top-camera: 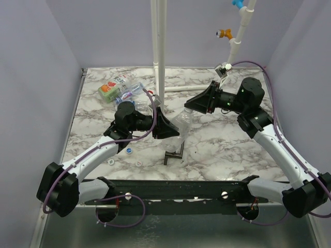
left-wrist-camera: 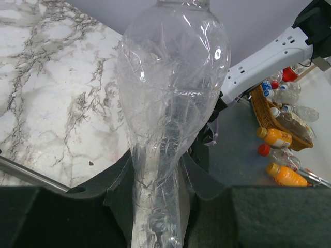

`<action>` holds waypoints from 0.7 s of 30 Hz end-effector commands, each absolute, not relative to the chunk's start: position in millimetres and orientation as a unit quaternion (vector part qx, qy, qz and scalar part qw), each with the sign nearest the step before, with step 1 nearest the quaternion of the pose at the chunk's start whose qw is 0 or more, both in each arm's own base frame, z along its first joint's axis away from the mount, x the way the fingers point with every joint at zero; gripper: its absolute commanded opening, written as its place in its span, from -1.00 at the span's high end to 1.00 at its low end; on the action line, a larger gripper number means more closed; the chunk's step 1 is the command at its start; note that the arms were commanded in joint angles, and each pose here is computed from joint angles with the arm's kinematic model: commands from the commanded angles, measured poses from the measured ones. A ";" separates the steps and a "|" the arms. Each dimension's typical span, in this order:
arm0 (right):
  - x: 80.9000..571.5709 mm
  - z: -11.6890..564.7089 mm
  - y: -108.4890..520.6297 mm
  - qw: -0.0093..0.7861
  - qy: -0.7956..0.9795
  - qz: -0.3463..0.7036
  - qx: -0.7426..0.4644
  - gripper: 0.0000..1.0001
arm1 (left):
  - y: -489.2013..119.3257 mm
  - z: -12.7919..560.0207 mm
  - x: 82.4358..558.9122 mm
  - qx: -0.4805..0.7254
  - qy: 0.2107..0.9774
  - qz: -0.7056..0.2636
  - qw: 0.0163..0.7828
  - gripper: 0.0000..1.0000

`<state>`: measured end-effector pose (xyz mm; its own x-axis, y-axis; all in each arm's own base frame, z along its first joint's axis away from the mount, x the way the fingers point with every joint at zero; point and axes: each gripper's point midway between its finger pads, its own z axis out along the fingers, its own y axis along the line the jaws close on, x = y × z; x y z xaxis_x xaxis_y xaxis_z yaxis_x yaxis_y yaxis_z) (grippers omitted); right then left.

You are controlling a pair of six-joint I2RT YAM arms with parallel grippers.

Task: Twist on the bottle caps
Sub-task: Screw the bottle cap onto the plastic bottle.

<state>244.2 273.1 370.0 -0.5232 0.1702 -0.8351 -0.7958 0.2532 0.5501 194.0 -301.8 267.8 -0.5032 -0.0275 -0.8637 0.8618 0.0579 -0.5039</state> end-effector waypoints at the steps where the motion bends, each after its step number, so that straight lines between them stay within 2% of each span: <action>1: 235.3 382.6 270.3 0.431 0.672 0.554 -0.238 0.56 | -298.6 268.0 228.9 0.280 0.663 -0.556 0.415 1.00; 6: 250.5 369.2 270.6 0.418 0.711 0.530 -0.195 0.73 | -291.5 266.2 249.3 0.250 0.686 -0.506 0.460 1.00; 14: 278.2 336.9 261.0 0.395 0.788 0.462 -0.096 0.83 | -285.1 268.1 275.0 0.217 0.715 -0.383 0.543 1.00; 21: 293.0 307.3 251.6 0.374 0.839 0.395 -0.018 0.95 | -308.9 272.9 275.8 0.221 0.724 -0.273 0.594 1.00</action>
